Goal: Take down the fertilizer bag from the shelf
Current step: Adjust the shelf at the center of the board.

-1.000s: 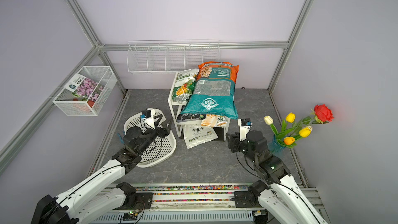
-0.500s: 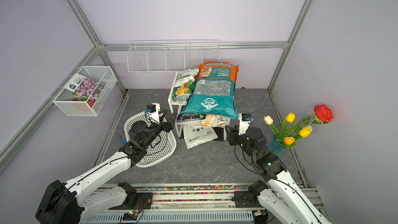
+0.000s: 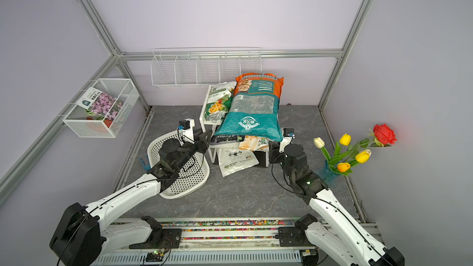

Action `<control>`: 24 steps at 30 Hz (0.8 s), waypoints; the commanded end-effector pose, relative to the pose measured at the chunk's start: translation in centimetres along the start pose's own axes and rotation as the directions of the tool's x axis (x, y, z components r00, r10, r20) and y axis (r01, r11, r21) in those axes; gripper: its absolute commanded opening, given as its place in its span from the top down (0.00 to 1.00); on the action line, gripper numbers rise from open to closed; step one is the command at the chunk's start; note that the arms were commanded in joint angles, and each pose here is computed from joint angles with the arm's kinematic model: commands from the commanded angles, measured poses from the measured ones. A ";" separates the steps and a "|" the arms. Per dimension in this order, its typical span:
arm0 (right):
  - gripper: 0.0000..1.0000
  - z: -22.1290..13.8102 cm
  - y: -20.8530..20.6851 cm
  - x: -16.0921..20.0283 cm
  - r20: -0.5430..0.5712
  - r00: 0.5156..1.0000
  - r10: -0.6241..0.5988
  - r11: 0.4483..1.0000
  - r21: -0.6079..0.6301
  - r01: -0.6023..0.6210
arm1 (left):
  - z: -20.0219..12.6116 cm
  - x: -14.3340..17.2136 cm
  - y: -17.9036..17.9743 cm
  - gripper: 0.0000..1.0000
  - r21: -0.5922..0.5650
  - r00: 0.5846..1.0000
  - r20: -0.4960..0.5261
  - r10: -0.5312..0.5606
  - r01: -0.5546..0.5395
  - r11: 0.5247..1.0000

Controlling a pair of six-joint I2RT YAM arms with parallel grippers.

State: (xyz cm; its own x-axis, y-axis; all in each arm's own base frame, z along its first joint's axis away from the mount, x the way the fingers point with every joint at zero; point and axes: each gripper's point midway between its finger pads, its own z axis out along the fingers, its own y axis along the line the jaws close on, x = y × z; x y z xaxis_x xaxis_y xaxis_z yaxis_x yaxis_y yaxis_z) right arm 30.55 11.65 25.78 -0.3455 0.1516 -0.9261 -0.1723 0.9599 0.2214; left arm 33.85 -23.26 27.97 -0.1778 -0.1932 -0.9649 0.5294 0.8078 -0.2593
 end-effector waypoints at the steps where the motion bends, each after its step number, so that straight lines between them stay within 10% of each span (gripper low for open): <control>1: 0.59 0.0 -1.1 -1.6 0.089 0.996 0.011 0.999 0.052 -0.015 | 0.6 -0.8 -0.1 0.52 -0.004 1.000 0.015 -0.008 0.008 1.000; 24: 0.87 -0.1 -4.7 -1.0 0.116 0.993 0.007 0.984 0.175 -0.027 | 9.0 2.6 0.4 0.72 -0.040 0.990 -0.133 -0.034 0.029 0.999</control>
State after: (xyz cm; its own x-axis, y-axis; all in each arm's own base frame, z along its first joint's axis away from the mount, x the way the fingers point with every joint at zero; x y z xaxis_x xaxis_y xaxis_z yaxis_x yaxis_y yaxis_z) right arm 31.46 11.52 25.87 -0.2702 0.1171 -0.9557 -0.2084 0.9619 0.1768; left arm 39.66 -28.00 26.09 -0.2533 -0.1393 -0.9573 0.5257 0.8109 -0.2572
